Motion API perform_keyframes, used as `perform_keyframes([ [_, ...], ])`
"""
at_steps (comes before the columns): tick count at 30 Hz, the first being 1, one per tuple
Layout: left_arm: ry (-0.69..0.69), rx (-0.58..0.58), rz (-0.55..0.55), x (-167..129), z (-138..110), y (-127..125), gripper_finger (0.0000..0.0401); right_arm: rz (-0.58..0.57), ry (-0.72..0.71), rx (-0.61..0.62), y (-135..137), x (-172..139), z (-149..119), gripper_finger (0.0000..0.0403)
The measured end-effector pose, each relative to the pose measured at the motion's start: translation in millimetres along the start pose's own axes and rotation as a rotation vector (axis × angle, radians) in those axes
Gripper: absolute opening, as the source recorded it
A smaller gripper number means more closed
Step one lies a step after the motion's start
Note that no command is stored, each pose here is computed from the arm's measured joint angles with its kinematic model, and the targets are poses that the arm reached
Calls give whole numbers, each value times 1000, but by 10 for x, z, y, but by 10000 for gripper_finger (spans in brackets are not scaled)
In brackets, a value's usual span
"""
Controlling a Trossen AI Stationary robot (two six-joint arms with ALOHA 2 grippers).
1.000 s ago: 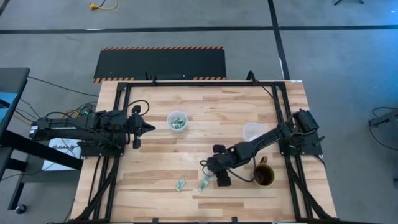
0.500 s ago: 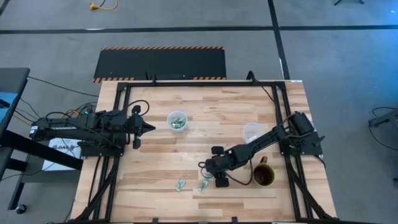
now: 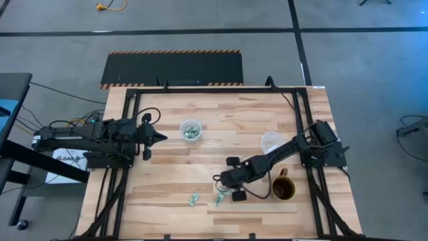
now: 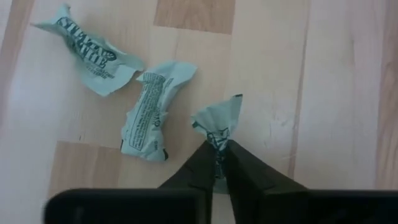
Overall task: Pick and place Stevia / Truvia into bins
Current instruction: Put the white stevia packet into the left transparent container
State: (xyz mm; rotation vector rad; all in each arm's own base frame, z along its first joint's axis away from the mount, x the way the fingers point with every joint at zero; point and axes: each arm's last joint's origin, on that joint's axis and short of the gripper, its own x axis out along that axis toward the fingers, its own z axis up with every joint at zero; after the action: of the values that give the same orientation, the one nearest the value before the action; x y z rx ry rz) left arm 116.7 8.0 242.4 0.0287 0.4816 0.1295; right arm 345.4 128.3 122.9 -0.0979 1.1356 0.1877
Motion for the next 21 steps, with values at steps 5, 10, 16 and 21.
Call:
perform_keyframes([
  [5, 0, 0, 0, -1, 0, 0, 0, -55, 46, -83, 3, -106, 143, 12],
  [10, 0, 0, 0, 0, 0, 0, 0, -268, 59, -203, -64, -374, 415, 15],
  [16, -1, 0, 0, -1, 1, 0, 0, -355, -137, -185, -553, -876, 639, 8],
  [21, -1, 0, 0, -1, 0, 0, 0, -317, -458, -98, -1118, -1464, 673, 14],
])
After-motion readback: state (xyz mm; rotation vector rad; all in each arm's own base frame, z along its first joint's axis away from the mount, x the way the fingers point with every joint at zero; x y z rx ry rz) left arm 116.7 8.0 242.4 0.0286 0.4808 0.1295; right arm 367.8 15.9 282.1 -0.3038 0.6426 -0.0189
